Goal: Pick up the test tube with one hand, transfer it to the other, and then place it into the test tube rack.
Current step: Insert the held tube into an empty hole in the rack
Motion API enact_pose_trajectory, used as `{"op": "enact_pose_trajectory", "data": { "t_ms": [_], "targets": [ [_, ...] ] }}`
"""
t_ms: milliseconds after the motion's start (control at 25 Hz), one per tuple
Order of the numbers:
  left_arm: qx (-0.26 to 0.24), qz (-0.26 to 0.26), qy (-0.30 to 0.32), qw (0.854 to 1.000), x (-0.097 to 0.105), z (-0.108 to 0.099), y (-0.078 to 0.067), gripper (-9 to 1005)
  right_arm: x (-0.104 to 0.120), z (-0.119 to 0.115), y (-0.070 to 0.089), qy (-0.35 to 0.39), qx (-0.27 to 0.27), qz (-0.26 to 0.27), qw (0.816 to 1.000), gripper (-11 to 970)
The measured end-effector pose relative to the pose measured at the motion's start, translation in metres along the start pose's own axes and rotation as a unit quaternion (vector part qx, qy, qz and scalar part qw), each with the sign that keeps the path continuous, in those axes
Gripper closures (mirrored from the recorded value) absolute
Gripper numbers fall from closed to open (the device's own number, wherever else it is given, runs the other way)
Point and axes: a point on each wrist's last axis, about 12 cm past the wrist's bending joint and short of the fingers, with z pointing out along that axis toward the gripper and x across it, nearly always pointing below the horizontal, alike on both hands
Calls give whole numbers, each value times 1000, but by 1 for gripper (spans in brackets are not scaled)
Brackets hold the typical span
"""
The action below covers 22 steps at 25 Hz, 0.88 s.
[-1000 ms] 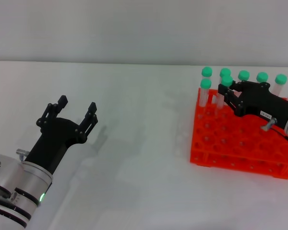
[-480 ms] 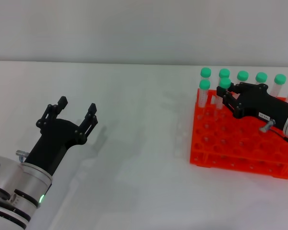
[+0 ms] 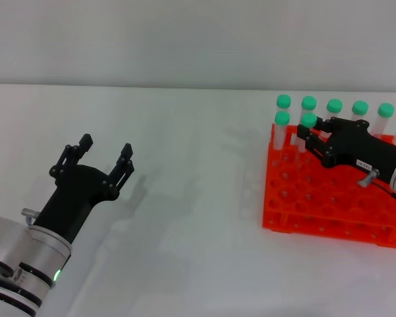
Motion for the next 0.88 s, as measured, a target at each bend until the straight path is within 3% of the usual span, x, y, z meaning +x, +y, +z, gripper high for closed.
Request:
{"op": "enact_pose_trajectory", "data": {
  "t_ms": [480,880],
  "targets": [
    [-3,0,-1,1000,0,0,1,232,1,-2,0,4,-4,-1,1000,610],
    [-4,0,-7,1000,-1,-1,1,233,6,-16,-1,-2,-11,1,1000,337]
  ]
}}
